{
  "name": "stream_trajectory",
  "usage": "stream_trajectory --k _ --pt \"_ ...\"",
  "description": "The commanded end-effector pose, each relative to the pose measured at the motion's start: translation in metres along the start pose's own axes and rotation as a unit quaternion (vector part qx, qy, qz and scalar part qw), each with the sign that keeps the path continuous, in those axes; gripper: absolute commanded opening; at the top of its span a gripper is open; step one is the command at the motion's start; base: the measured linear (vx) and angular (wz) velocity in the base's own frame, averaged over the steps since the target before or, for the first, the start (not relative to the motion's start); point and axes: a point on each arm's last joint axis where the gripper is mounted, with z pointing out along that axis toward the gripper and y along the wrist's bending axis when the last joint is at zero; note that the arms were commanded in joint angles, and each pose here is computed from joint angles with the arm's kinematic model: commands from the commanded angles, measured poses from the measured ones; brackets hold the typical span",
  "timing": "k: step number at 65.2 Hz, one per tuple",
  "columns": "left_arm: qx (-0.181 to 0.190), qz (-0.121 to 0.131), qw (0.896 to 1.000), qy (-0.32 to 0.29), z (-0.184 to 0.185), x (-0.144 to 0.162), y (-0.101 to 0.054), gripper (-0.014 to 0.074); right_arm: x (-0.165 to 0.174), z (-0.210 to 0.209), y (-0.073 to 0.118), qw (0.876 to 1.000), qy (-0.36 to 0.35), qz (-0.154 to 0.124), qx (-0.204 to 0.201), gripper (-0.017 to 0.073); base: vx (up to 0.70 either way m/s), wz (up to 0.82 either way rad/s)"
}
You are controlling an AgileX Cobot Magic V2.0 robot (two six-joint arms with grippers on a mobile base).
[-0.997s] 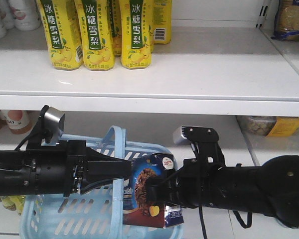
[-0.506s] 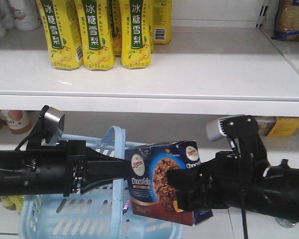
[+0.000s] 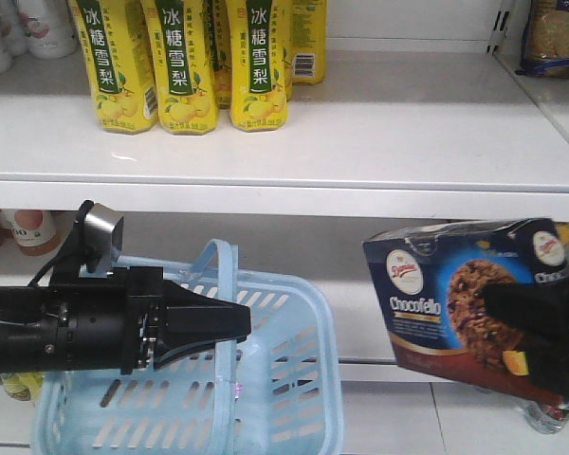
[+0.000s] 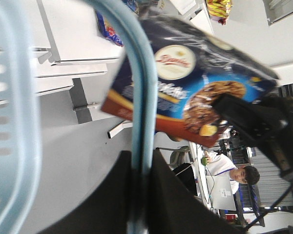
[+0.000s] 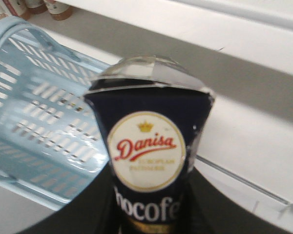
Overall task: Left arm holds basket, right arm returns cookies
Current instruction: 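Lift the Chocofello box out of the basket with the right gripper, then raise the box up onto the upper shelf with the right gripper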
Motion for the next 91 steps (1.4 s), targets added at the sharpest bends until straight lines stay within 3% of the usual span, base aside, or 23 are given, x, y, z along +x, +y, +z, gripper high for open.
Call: stream_trajectory --k 1,7,17,24,49,53,61,67,91 --pt "0.067 0.004 0.997 -0.023 -0.004 -0.005 -0.026 -0.0003 -0.023 -0.031 0.004 0.998 -0.064 -0.009 0.024 0.0108 0.0 0.0" --pt "0.067 0.004 0.997 -0.023 -0.004 -0.005 -0.026 -0.0003 -0.034 -0.047 0.005 0.995 -0.091 -0.007 0.043 0.0108 0.0 0.0" --pt "0.067 0.004 0.997 -0.023 -0.004 -0.005 -0.026 -0.0003 -0.044 -0.065 0.0 0.988 -0.114 -0.027 0.097 0.0108 0.0 0.0" --pt "0.067 0.004 0.997 -0.023 -0.004 -0.005 -0.026 -0.0003 -0.051 -0.077 -0.002 0.983 -0.134 -0.022 0.125 0.0108 0.0 0.0" --pt "0.067 0.004 0.997 -0.023 -0.004 -0.005 -0.026 -0.0003 -0.087 -0.089 -0.006 0.949 -0.27 -0.035 0.157 0.0108 0.0 0.0" --pt "0.067 0.004 0.997 -0.023 -0.004 -0.005 -0.026 -0.0003 -0.092 -0.08 -0.01 0.95 -0.265 -0.032 0.161 0.0108 0.0 0.0" --pt "0.067 0.004 0.997 -0.023 -0.004 -0.005 -0.026 -0.0003 -0.098 -0.059 -0.019 0.957 -0.243 0.007 0.159 0.0108 0.0 0.0" --pt "0.067 0.004 0.997 -0.023 -0.004 -0.005 -0.026 -0.0003 -0.102 -0.051 -0.023 0.956 -0.245 0.015 0.163 0.0108 0.0 0.0" --pt "0.067 0.004 0.997 -0.023 -0.004 -0.005 -0.026 -0.0003 -0.105 -0.052 -0.031 0.943 -0.252 -0.013 0.216 0.0108 0.0 0.0"
